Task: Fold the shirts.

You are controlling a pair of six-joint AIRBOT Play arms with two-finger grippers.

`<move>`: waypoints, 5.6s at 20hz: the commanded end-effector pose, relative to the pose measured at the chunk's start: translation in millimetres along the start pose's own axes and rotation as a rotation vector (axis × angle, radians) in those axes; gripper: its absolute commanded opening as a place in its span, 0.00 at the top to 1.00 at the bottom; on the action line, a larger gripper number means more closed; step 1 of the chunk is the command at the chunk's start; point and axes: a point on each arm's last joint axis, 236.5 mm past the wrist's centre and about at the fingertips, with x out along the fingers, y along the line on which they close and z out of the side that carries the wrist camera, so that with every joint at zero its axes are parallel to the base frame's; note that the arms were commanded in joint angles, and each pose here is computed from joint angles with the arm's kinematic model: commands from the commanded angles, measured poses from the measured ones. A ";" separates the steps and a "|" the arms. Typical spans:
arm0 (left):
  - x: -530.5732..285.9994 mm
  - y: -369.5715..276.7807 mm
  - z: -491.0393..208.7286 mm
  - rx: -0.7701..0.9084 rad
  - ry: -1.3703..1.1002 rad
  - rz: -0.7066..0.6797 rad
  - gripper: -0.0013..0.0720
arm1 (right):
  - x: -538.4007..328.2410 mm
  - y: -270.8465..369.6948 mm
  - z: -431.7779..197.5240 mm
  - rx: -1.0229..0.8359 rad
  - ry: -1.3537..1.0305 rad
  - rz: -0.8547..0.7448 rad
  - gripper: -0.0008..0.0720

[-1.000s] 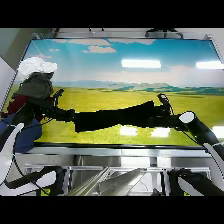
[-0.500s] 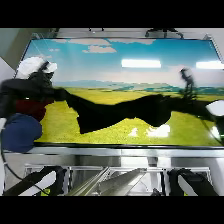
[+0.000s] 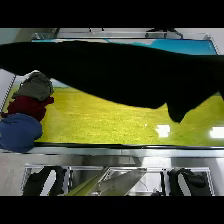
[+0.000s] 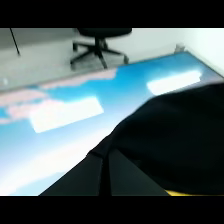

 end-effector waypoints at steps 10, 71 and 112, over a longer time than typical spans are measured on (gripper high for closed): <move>141.4 63.3 -172.9 -0.305 0.559 -0.189 0.97 | 112.5 -35.9 -174.0 0.508 0.411 0.248 0.95; 153.4 45.3 -463.5 -0.754 1.098 -0.124 0.97 | 92.2 -138.8 -427.1 0.558 0.925 -0.227 0.96; 52.6 87.0 -52.7 -0.160 0.112 0.008 0.97 | 36.5 -111.4 -11.7 0.230 -0.048 -0.080 0.96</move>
